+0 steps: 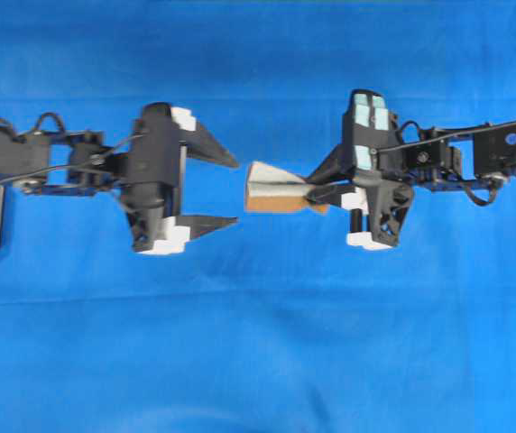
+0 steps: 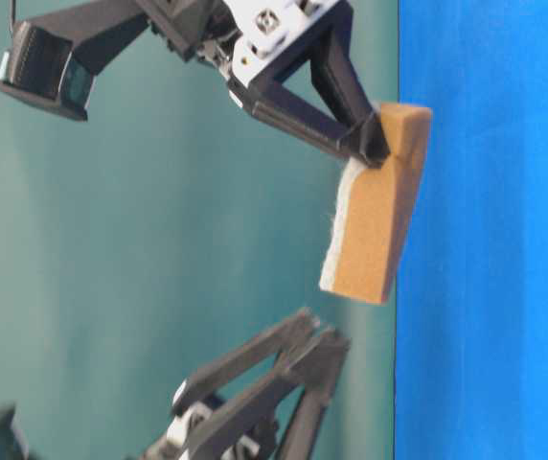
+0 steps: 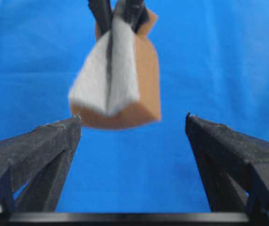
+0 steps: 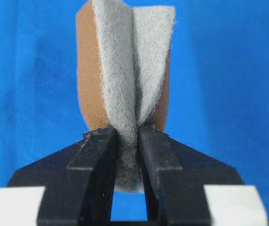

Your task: Hand over the sponge with the left arm and wipe it with the right arm.

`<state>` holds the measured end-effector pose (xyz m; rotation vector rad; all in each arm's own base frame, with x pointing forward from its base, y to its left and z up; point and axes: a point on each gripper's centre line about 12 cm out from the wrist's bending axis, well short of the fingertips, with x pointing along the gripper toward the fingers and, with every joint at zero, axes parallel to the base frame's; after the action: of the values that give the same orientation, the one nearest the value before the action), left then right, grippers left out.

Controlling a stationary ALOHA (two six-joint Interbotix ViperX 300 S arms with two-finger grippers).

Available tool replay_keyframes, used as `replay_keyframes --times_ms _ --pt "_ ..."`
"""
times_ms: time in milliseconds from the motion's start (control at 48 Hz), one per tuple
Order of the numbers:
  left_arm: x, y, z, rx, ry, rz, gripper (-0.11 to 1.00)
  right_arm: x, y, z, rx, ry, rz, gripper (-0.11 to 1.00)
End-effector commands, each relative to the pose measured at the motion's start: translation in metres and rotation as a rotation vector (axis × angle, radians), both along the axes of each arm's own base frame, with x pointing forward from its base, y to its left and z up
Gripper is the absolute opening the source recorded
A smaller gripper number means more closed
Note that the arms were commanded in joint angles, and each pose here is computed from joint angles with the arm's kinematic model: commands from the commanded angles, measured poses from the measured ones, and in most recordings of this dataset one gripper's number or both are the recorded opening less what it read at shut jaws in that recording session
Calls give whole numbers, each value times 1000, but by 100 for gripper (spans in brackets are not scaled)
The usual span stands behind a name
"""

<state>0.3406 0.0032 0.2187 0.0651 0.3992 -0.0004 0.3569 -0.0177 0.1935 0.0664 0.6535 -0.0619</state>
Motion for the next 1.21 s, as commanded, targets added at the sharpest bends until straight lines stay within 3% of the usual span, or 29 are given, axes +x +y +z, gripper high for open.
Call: replay_keyframes --times_ms 0,292,730,876,1188 --pt "-11 -2 16 -11 -89 0 90 -1 0 12 -3 -38 1 22" --pt "-37 -2 18 -25 -143 6 90 0 -1 3 -2 -14 -1 22" --pt "-38 -2 18 -25 -144 6 90 19 -7 -85 8 161 -19 22" --pt "-38 -2 18 -26 -143 7 90 18 -11 -93 10 175 -31 22" --pt "-40 -2 16 -25 -137 6 90 4 -67 -91 9 154 -177 22"
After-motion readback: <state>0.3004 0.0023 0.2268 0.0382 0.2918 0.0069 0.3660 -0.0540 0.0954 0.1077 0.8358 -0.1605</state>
